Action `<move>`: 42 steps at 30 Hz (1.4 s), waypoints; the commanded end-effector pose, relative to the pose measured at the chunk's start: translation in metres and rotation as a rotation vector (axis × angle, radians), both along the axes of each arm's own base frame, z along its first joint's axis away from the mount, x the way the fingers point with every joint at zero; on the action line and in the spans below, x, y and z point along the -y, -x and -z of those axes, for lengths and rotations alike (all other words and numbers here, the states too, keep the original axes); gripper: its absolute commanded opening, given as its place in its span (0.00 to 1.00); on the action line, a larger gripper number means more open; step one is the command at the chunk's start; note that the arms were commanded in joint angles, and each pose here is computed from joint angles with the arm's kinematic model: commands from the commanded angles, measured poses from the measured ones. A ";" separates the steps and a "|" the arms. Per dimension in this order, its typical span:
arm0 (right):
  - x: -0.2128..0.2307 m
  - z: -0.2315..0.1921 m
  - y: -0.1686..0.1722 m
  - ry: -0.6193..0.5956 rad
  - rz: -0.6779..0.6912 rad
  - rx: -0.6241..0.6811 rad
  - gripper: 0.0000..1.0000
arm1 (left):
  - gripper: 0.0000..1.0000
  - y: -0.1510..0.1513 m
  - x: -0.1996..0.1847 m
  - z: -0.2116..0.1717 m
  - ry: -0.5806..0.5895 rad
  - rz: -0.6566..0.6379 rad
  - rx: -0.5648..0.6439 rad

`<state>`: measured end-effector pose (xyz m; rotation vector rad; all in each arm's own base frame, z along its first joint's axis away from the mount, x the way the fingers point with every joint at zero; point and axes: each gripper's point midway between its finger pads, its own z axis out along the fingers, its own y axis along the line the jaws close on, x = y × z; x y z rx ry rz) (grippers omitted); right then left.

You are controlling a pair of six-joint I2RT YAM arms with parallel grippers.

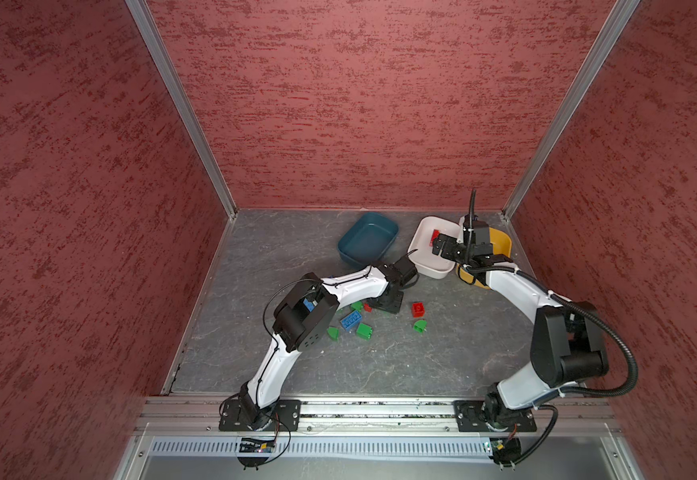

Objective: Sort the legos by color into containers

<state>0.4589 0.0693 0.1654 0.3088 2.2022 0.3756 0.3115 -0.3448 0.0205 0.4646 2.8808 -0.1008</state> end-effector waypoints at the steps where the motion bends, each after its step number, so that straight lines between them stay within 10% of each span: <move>1: -0.022 -0.022 0.002 -0.109 -0.082 0.074 0.99 | 0.33 -0.001 0.000 -0.003 0.019 0.012 0.034; 9: -0.036 -0.034 -0.001 -0.233 -0.109 0.143 0.99 | 0.29 -0.023 0.000 -0.063 0.161 -0.053 0.194; 18: -0.030 -0.036 -0.007 -0.237 -0.068 0.159 0.99 | 0.28 -0.113 -0.030 -0.116 0.244 -0.139 0.389; 33: -0.029 -0.033 0.013 -0.214 -0.083 0.116 0.99 | 0.32 -0.270 -0.050 -0.092 0.298 -0.325 0.485; 42: -0.026 -0.038 0.026 -0.232 -0.065 0.155 0.99 | 0.81 -0.281 -0.040 -0.107 0.326 -0.294 0.489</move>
